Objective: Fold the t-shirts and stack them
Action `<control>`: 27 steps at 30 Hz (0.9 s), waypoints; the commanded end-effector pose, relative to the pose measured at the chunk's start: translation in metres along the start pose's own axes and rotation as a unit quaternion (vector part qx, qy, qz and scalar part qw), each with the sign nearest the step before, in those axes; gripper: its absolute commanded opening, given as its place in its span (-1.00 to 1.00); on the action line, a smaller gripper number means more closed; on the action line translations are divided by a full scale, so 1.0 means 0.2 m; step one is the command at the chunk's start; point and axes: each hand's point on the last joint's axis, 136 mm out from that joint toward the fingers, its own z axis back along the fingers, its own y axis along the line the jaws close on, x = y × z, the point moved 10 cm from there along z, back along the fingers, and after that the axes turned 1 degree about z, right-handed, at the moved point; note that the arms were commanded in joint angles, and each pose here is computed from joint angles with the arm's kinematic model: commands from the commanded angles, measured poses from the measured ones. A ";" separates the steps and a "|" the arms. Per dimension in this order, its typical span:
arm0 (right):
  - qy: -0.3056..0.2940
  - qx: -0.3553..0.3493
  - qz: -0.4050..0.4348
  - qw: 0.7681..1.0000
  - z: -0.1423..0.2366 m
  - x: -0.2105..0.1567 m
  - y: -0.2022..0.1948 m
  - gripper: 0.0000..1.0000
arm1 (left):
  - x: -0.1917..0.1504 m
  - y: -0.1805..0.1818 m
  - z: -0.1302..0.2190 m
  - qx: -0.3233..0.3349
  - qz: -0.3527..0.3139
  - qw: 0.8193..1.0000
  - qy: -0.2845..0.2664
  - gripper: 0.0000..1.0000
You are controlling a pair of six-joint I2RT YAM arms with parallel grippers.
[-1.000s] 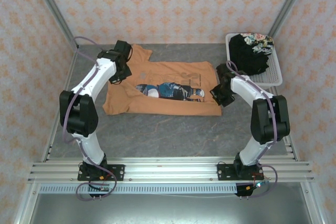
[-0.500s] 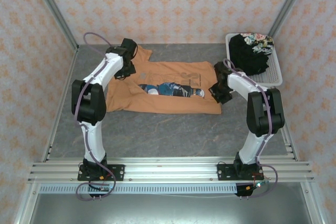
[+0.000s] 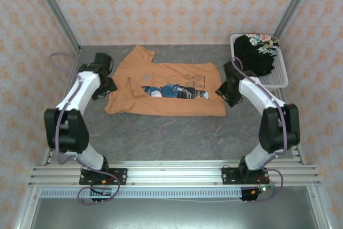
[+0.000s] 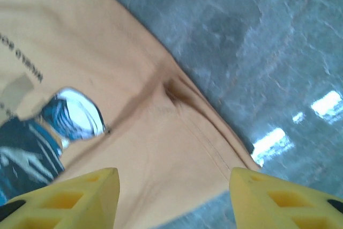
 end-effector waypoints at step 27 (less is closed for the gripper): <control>0.063 -0.003 -0.009 0.998 -0.34 -0.14 -0.18 -0.44 | -0.11 0.13 -0.49 -0.071 0.291 0.948 0.108 -0.37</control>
